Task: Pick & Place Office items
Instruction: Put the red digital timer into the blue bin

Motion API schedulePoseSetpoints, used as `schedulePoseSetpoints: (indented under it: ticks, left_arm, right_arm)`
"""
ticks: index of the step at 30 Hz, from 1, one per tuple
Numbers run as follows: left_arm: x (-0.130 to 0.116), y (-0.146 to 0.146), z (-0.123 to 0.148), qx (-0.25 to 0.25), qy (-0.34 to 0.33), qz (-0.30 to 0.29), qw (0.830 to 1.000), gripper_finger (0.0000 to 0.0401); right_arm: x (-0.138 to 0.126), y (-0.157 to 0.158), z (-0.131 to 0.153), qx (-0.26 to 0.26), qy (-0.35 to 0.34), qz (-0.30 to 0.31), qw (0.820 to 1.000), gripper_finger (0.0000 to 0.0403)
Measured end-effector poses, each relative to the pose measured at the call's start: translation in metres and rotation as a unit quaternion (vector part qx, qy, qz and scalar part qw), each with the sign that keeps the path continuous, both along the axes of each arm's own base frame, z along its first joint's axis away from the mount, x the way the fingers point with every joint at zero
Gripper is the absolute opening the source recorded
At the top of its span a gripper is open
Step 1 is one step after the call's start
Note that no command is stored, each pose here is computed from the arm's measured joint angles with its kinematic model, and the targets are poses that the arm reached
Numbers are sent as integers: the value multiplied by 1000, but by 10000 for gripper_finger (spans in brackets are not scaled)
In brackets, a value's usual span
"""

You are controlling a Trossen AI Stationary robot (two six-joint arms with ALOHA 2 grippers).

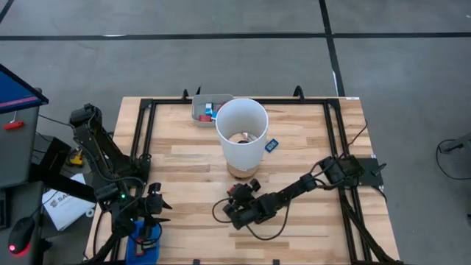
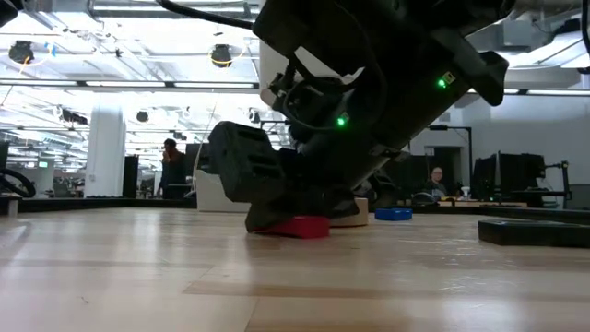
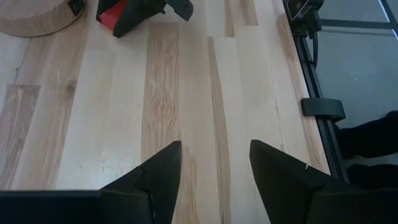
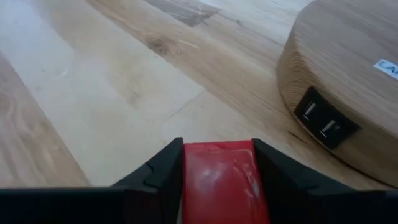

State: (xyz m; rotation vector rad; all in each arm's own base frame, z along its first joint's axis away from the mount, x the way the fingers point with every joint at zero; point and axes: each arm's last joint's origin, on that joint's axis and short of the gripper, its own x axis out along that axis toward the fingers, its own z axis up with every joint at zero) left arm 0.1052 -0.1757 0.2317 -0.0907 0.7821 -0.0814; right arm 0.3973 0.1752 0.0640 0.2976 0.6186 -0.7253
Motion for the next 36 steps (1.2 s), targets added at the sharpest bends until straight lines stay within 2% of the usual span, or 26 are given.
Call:
schedulePoseSetpoints:
  ticks: [1,5,9,13,18,22,27,31,36]
  left_arm:
    - [0,0,0,0,0,0,1000,186]
    - [0,0,0,0,0,0,1000,186]
    - [0,0,0,0,0,0,1000,186]
    - [0,0,0,2,-8,5,1000,186]
    - [2,1,2,16,-39,25,999,186]
    - [4,1,5,21,-89,55,994,186]
    - [10,-2,15,9,-185,113,976,186]
    - [15,-9,26,24,-240,107,965,187]
    - [20,-20,46,62,-296,52,952,194]
  right_arm:
    - [0,1,1,4,-5,-1,1000,145]
    - [-1,7,11,14,-26,5,1000,145]
    - [1,18,31,73,-57,31,995,145]
    - [4,31,72,104,-149,49,982,154]
    - [6,38,123,116,-282,35,952,152]
    - [3,45,164,125,-377,46,917,147]
    - [3,44,189,122,-448,37,885,155]
    - [9,48,209,131,-471,42,872,152]
    - [16,47,226,126,-466,60,874,153]
